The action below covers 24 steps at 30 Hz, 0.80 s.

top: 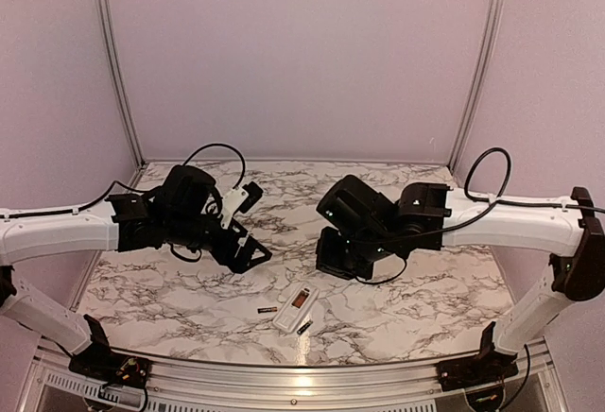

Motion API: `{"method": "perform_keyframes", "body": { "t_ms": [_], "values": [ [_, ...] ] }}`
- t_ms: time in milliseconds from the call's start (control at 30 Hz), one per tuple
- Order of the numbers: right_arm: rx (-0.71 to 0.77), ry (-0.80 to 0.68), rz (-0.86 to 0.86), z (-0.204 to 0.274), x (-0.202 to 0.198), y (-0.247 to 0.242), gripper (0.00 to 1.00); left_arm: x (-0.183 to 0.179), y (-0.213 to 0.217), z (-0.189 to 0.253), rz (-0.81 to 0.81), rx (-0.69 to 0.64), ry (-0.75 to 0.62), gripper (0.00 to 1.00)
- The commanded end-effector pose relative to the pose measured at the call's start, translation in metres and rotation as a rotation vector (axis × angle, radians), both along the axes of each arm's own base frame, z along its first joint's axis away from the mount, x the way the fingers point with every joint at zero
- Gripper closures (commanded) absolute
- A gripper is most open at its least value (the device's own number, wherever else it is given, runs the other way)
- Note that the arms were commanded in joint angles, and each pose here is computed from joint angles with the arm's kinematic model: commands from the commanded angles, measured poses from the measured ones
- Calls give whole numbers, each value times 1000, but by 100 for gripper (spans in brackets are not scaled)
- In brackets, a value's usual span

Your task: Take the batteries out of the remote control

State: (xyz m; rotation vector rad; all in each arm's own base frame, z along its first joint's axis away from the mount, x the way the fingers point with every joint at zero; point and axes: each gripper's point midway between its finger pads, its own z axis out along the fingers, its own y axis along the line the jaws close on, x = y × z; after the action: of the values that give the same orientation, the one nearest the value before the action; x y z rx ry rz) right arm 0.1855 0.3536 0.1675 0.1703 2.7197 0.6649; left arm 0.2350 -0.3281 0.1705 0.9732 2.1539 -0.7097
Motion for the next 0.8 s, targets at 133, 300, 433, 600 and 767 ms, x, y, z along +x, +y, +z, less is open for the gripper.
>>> {"method": "perform_keyframes", "body": {
  "t_ms": [133,300,433,600,767],
  "values": [
    [-1,-117,-31,19,21,-24,100,8,24,57,100,-146,-214,1],
    [52,-126,40,29,29,-24,100,-12,35,81,30,-243,-336,1],
    [87,-150,170,42,29,-16,100,-20,47,95,20,-253,-396,1],
    [152,-126,360,55,18,3,100,-27,42,99,-40,-201,-355,4],
    [189,-117,523,64,8,21,100,-36,32,118,-111,-236,-364,8]
  ]
}}
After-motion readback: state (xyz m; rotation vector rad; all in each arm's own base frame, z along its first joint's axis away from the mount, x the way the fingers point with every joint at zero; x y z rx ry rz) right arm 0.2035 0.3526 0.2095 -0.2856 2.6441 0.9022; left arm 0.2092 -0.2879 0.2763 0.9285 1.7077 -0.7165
